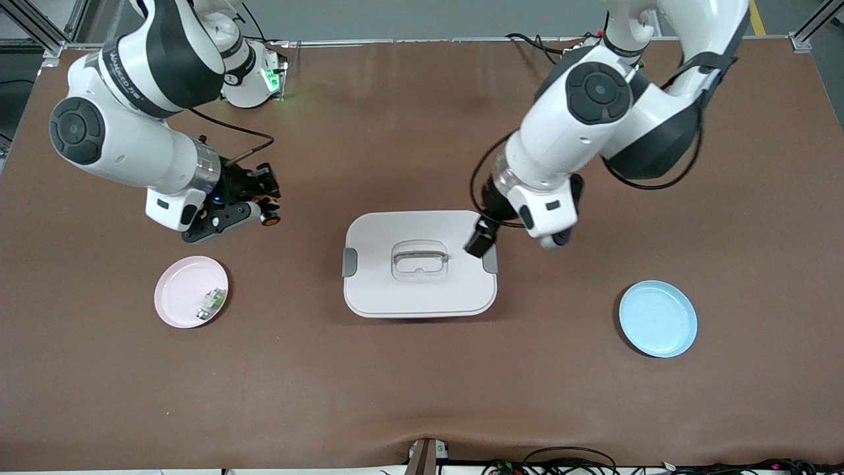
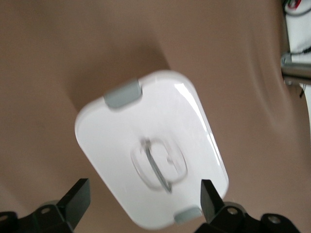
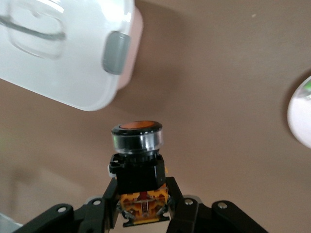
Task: Transfer orange switch to right arm and place
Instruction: 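Open the left gripper and pull it away from the right gripper, then carry the orange switch with the right gripper over the white plate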
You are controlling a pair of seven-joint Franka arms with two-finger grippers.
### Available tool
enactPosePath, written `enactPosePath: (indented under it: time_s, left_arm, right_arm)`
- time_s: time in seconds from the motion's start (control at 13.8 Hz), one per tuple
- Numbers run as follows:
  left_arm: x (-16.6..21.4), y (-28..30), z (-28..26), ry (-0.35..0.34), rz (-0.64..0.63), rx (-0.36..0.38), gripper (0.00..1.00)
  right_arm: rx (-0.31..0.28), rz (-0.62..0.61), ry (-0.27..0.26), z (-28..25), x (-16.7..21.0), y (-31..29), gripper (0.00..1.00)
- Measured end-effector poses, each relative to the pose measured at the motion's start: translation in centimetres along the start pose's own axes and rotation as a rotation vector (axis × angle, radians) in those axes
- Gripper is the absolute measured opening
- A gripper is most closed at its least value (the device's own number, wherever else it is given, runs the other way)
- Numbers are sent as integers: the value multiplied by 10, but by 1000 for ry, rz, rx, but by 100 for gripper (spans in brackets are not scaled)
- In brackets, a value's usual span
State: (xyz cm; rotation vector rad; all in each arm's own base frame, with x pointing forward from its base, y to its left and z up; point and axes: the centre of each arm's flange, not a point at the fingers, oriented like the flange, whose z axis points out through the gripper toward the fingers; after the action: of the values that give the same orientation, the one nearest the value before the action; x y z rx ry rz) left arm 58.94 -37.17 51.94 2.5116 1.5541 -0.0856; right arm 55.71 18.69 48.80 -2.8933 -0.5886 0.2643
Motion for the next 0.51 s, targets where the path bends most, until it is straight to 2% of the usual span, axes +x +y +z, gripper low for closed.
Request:
enactPosePath:
  time_s: [0.22,0.51]
  left_arm:
    - [51,-9,-8,104,163,84,100]
    - [142,-27,-48,137,355,136,100]
  right_arm:
    - [-74,-131,-17,-3,-5,34,42]
    - [-117,-259,-25,-1,-17,98,42]
